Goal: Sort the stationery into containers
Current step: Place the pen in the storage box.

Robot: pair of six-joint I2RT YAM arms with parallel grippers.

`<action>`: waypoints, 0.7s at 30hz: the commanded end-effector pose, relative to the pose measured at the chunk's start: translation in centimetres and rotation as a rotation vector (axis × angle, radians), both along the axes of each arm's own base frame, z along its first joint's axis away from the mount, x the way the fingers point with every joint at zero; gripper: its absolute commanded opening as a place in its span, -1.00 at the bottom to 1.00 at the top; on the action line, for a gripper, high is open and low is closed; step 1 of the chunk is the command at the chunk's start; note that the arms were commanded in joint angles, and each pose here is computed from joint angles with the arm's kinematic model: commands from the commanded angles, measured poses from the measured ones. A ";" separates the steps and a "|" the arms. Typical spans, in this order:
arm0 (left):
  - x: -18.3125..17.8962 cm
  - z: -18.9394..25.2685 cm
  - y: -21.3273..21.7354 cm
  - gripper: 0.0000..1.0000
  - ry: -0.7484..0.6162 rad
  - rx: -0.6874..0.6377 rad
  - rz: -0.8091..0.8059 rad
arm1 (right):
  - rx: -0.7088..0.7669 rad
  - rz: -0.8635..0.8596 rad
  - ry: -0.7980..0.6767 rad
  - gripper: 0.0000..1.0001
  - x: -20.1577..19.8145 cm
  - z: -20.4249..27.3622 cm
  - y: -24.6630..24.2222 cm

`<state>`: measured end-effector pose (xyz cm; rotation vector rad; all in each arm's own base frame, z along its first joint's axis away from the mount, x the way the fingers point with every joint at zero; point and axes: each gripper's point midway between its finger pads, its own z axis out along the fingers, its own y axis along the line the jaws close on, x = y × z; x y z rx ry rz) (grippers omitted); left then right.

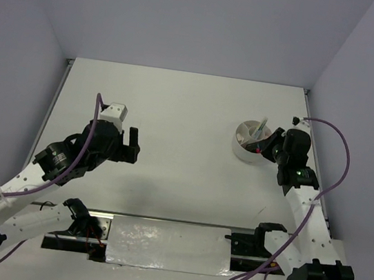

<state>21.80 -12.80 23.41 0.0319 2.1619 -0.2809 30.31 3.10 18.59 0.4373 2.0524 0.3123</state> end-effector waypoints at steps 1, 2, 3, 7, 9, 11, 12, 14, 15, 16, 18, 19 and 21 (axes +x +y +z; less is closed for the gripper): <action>-0.4 -0.2 -0.2 0.99 -0.023 0.016 -0.068 | 0.017 0.029 -0.063 -1.00 1.4 0.8 0.3; -0.4 0.1 -0.4 0.99 -0.031 0.008 -0.077 | 0.018 0.026 -0.061 -1.00 1.6 0.7 0.2; -0.5 0.2 -0.4 0.99 -0.034 0.008 -0.084 | 0.018 0.024 -0.064 -1.00 1.7 0.7 0.1; -0.5 -0.1 -0.6 0.99 -0.026 0.009 -0.096 | 0.017 0.034 -0.054 -1.00 2.0 0.4 0.2; -0.5 -0.2 -0.6 0.99 -0.023 0.013 -0.095 | 0.014 0.030 -0.048 -1.00 2.0 0.2 0.1; -0.4 -0.1 -0.7 0.99 -0.028 0.010 -0.097 | 0.011 0.026 -0.030 -0.99 2.0 -0.2 0.0; -0.5 -0.1 -0.7 0.99 -0.029 0.008 -0.100 | 0.013 0.025 -0.023 -0.97 2.0 -0.5 0.0; -0.5 0.0 -0.7 0.99 -0.030 0.006 -0.101 | 0.011 0.011 -0.009 -0.90 2.0 -1.1 -0.2; -0.6 0.0 -0.7 0.99 -0.029 0.007 -0.102 | 0.008 0.005 0.006 -0.88 2.0 -1.7 -0.3; -0.5 0.0 -0.7 0.99 -0.031 0.004 -0.101 | 0.006 0.001 0.017 -0.86 2.0 -2.1 -0.4; -0.5 0.0 -0.7 0.99 -0.033 0.005 -0.104 | 0.003 -0.008 0.043 -0.85 2.1 -3.0 -0.5; -0.5 0.0 -0.8 0.99 -0.031 0.002 -0.106 | 0.001 -0.007 0.052 -0.84 2.2 -3.3 -0.5; -0.5 -0.1 -0.9 0.99 -0.026 0.007 -0.110 | 0.001 -0.038 0.069 -0.80 2.3 -3.9 -1.5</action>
